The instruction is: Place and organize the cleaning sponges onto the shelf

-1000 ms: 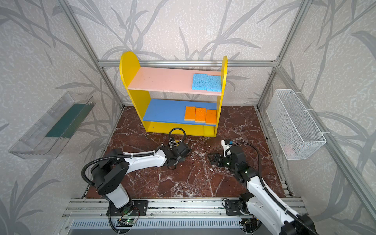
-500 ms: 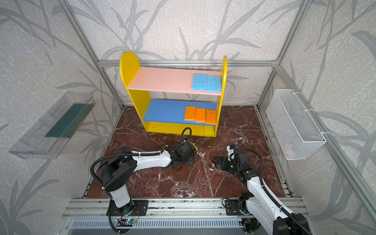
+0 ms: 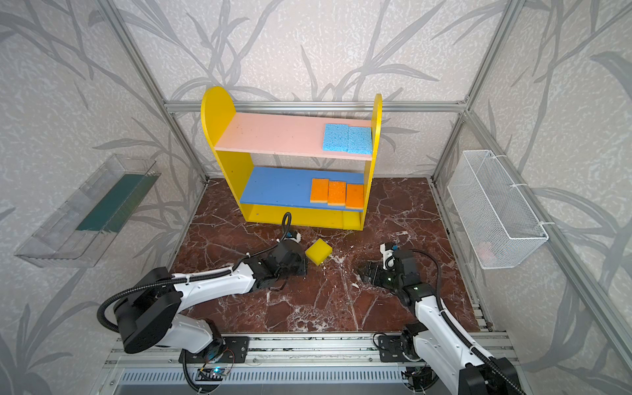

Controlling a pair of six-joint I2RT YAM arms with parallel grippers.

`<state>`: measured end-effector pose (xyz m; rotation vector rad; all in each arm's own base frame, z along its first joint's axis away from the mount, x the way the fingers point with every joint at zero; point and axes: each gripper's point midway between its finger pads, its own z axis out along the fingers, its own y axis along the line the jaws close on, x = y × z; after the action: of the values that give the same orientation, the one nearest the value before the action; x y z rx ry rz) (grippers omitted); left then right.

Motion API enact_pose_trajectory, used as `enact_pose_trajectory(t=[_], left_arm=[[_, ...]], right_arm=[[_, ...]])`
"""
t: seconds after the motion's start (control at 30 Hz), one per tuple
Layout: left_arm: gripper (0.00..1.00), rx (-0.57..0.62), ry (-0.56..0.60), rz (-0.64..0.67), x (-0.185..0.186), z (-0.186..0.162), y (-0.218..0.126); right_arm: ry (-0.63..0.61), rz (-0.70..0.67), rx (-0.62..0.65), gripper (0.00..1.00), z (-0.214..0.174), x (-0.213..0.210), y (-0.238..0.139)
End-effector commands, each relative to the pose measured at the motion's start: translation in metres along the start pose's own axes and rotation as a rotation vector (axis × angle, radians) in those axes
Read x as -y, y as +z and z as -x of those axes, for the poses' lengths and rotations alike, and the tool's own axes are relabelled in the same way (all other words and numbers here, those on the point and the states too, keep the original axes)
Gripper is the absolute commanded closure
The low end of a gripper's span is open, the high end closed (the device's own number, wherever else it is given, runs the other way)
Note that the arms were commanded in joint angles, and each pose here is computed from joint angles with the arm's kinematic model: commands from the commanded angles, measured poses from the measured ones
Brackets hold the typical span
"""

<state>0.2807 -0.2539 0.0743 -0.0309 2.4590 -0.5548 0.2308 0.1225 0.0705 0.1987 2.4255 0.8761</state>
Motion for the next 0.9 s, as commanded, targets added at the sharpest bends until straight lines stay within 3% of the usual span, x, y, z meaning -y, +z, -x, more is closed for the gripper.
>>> enact_pose_trajectory(t=[0.0, 0.07, 0.13, 0.23, 0.37, 0.63, 0.87], left_arm=[[0.74, 0.022, -0.070, -0.037, -0.011, 0.012, 0.001], [0.73, 0.034, -0.104, -0.037, -0.018, 0.018, 0.003], [0.62, 0.046, -0.130, -0.038, -0.023, 0.023, 0.006], [0.55, 0.043, -0.156, -0.048, -0.025, 0.026, 0.013], [0.51, 0.033, -0.175, -0.118, -0.015, 0.028, 0.025], [0.54, -0.013, -0.222, -0.208, -0.005, 0.023, 0.050], [0.63, -0.044, -0.245, -0.228, -0.001, 0.018, 0.063]], right_arm=[[-0.009, 0.029, 0.007, 0.10, 0.006, -0.008, 0.001], [-0.006, 0.027, 0.004, 0.10, 0.006, -0.008, 0.002], [-0.005, 0.022, 0.004, 0.10, 0.007, -0.007, 0.002], [-0.002, 0.013, 0.012, 0.10, 0.009, -0.005, 0.003], [-0.004, 0.007, 0.023, 0.09, 0.014, -0.005, 0.005], [0.000, 0.009, 0.021, 0.09, 0.021, -0.007, 0.012], [-0.001, 0.005, -0.008, 0.09, 0.018, -0.004, 0.017]])
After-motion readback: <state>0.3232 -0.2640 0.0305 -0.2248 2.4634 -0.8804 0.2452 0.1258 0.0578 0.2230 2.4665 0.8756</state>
